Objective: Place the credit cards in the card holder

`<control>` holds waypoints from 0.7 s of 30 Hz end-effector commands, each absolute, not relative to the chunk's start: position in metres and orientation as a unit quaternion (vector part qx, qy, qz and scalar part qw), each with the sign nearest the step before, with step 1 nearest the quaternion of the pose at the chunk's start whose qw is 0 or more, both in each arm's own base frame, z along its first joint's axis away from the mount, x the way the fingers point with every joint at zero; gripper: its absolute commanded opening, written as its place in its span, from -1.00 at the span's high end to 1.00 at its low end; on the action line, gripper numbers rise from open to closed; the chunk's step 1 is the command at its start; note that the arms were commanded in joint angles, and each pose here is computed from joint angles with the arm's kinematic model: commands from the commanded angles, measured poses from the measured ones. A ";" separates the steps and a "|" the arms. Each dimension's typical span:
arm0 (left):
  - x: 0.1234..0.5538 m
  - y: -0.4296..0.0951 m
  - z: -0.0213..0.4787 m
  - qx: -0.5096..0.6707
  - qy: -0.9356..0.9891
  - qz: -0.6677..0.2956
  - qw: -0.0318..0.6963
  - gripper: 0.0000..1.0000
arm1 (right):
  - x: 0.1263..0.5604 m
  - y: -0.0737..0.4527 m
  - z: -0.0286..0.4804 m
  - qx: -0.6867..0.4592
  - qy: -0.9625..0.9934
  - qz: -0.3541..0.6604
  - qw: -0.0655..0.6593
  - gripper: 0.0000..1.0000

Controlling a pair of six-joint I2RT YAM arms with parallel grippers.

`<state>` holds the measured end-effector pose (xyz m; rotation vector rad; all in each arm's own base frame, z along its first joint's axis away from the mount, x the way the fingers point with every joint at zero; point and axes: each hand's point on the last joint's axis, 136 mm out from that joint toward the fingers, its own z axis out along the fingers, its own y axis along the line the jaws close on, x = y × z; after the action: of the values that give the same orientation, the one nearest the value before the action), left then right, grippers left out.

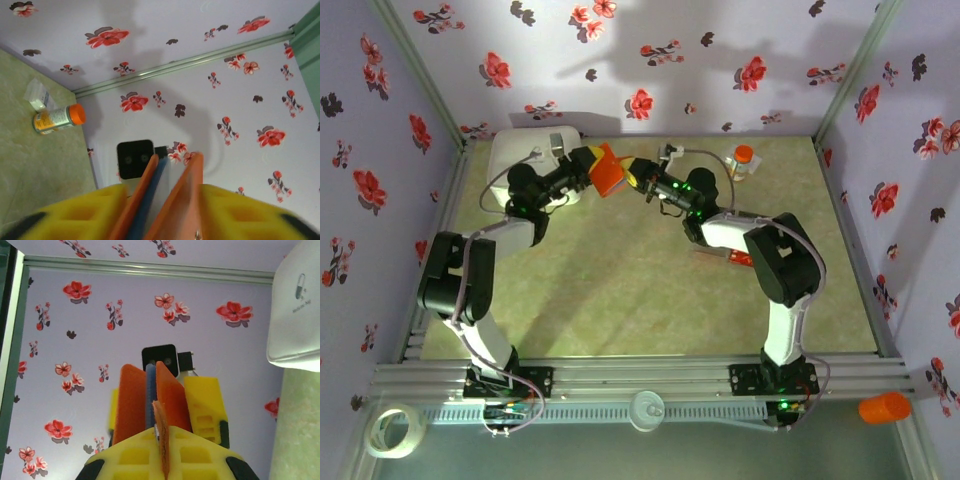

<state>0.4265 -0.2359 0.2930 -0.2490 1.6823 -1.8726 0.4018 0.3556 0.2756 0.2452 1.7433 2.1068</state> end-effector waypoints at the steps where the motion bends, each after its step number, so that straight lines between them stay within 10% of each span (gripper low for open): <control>1: 0.424 -0.222 0.294 -0.089 0.636 -0.698 0.316 -0.49 | 0.390 0.350 0.281 0.063 0.621 0.754 0.206 1.00; 3: 0.423 -0.214 0.295 -0.091 0.638 -0.693 0.323 -0.98 | 0.389 0.348 0.274 0.067 0.628 0.748 0.205 1.00; 13: 0.412 -0.198 0.268 -0.110 0.710 -0.624 0.308 -0.99 | 0.385 0.336 0.234 0.104 0.652 0.721 0.211 1.00; 21: 0.373 -0.210 0.231 -0.005 0.904 -0.333 0.268 -0.99 | 0.377 0.330 0.201 0.128 0.687 0.678 0.227 1.00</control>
<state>0.4116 -0.2251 0.2770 -0.1704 2.1267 -1.2870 0.3779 0.3334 0.1870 0.3949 1.9458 1.9249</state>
